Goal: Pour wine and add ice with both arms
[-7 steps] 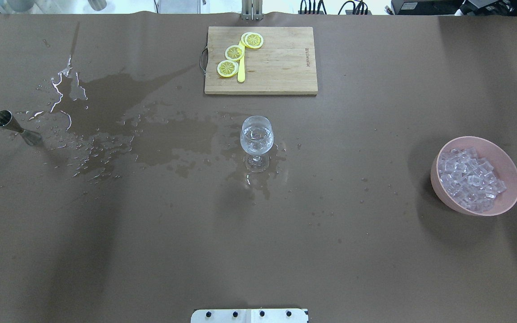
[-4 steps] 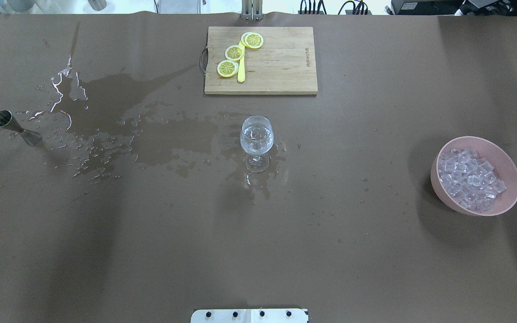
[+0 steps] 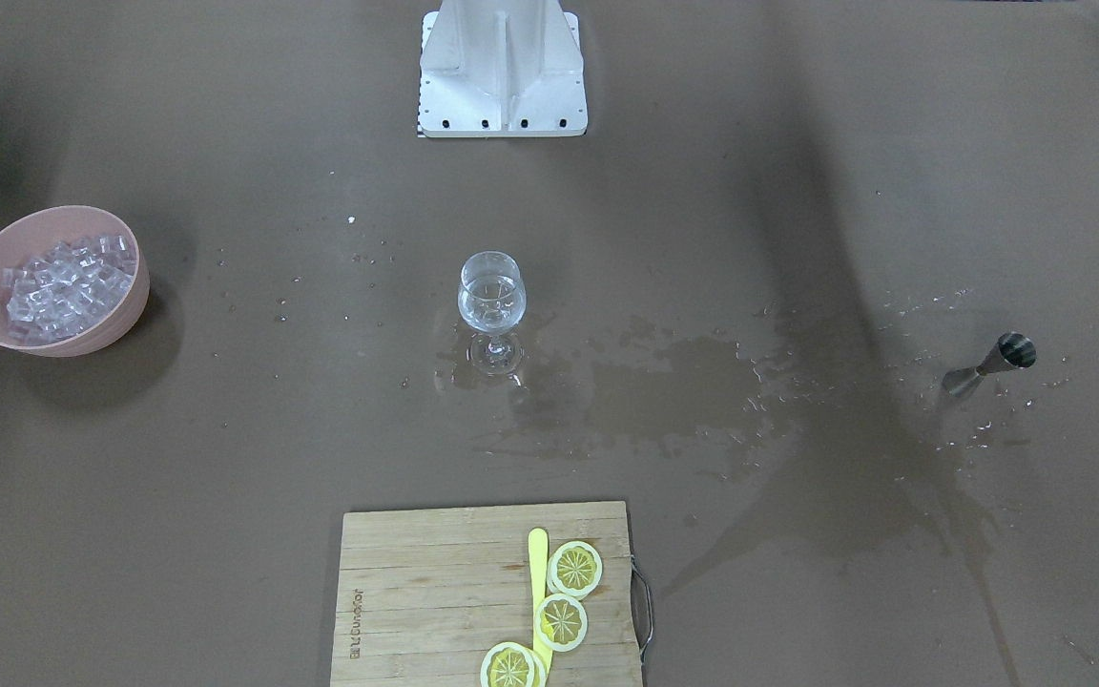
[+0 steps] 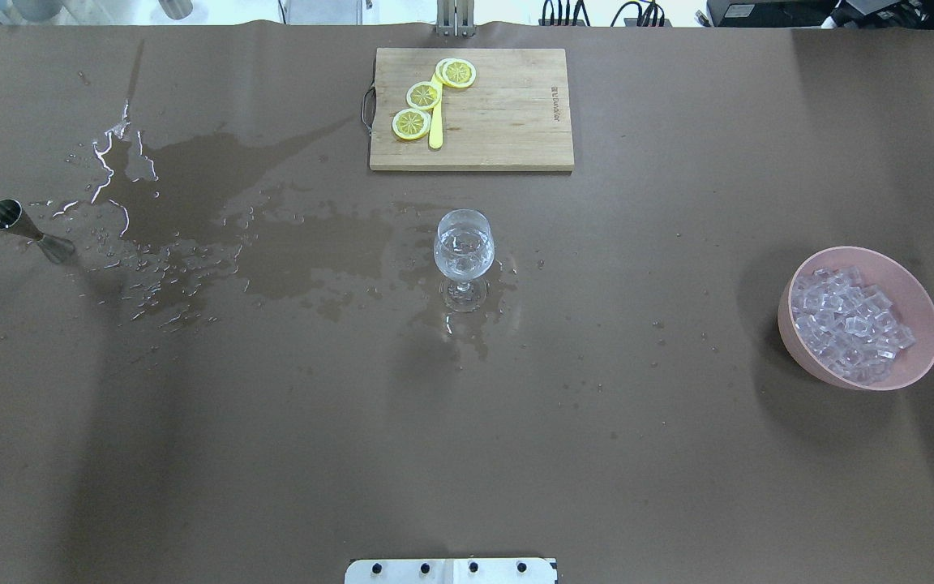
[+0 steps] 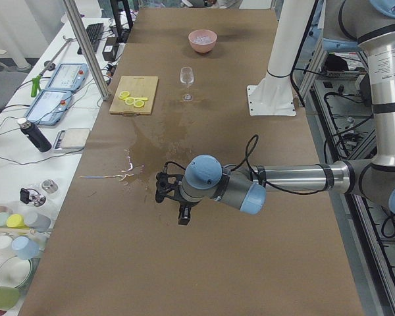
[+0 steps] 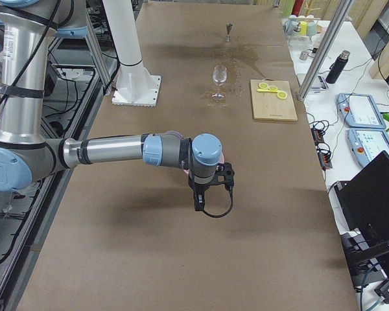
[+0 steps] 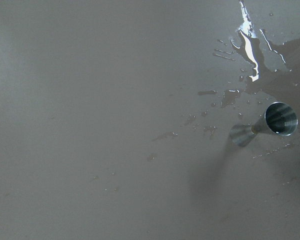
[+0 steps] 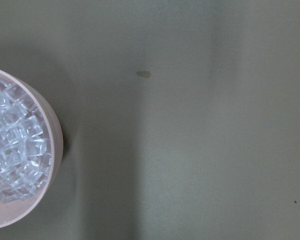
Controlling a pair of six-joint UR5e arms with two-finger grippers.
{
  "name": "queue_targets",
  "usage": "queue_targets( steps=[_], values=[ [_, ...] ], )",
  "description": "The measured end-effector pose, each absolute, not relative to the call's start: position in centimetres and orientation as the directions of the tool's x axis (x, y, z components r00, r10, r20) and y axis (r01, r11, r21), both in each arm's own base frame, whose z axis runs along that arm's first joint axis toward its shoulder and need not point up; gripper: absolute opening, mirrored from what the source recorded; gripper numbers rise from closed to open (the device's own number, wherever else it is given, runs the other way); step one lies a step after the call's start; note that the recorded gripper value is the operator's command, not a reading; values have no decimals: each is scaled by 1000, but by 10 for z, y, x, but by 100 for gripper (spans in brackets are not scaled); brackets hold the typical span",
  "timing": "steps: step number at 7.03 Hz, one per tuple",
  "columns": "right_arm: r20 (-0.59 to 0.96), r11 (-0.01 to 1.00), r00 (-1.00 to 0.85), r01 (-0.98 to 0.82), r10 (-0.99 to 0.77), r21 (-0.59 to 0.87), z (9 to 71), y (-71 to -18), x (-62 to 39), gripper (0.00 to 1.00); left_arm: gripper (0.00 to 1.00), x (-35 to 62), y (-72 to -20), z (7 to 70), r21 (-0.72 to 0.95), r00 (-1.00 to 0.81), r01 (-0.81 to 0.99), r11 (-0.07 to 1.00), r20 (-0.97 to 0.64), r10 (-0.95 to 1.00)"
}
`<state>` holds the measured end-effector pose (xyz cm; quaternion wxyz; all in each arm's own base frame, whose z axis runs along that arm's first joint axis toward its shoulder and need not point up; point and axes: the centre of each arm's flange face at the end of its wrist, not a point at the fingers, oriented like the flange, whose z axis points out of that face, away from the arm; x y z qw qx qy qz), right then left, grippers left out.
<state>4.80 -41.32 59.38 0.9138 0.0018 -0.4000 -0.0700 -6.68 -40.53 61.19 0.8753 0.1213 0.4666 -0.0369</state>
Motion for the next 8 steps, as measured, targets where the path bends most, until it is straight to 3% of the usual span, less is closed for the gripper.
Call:
queue_targets(
  steps=[4, 8],
  values=[
    [771, 988, 619, 117, -152, 100, 569, -407, 44, 100, 98, -42, -410, 583, 245, 476, 172, 954, -868, 137],
    [771, 985, 614, 120, -172, 124, 578, -415, 42, 100, 98, 27, -407, 580, 288, 536, 272, 918, -838, 104]
  ],
)
